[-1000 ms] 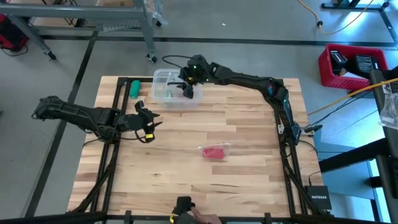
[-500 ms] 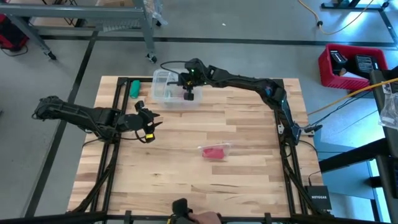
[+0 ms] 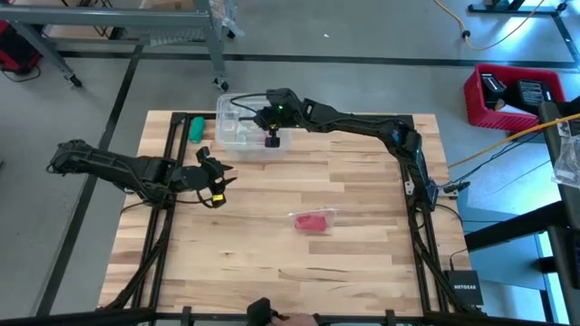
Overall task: Roll bandage
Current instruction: Open the transparent container
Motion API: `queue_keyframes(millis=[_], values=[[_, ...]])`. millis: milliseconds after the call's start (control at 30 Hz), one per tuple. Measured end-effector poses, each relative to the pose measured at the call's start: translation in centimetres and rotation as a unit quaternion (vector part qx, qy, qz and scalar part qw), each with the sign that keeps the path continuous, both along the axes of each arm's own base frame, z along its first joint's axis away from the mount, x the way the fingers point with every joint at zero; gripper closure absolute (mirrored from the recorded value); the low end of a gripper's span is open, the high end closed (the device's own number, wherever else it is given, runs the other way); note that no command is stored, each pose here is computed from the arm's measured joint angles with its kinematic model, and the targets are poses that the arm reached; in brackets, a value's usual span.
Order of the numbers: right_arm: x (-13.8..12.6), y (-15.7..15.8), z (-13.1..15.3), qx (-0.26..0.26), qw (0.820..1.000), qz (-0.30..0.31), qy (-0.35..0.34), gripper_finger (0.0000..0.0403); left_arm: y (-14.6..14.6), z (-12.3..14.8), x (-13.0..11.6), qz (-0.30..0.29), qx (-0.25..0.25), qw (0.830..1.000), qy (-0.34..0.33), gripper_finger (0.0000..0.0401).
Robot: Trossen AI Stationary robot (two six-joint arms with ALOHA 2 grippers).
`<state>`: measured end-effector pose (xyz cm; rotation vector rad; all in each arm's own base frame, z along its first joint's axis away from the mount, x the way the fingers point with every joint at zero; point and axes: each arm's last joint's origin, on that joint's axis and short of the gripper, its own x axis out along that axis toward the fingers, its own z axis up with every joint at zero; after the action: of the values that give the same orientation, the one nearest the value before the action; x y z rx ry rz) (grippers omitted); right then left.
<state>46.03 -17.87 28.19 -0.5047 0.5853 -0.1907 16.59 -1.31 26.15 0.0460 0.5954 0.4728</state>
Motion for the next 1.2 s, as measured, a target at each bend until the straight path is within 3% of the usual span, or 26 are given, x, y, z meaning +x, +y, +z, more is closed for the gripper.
queue_keyframes(millis=[233, 633, 833, 1200], values=[[-1.9, 1.3, 4.2, -0.026, 0.999, -0.010, -0.017, 0.0369, 0.0, 0.0, 0.0, 0.000, -0.001, 1.000, 0.000, 0.0246], [-9.3, 4.1, 10.6, -0.042, 0.994, -0.054, 0.080, 0.0369, 0.0, 0.0, 0.0, 0.000, 0.000, 1.000, 0.001, 0.0246], [-10.9, 4.9, 11.3, -0.057, 0.987, -0.086, 0.120, 0.0369, 0.0, 0.0, 0.0, 0.003, -0.003, 1.000, -0.001, 0.0246], [-12.5, 5.3, 10.0, -0.011, 0.971, -0.126, 0.204, 0.0369, 0.0, 0.0, 0.0, 0.002, -0.002, 1.000, 0.000, 0.0246]])
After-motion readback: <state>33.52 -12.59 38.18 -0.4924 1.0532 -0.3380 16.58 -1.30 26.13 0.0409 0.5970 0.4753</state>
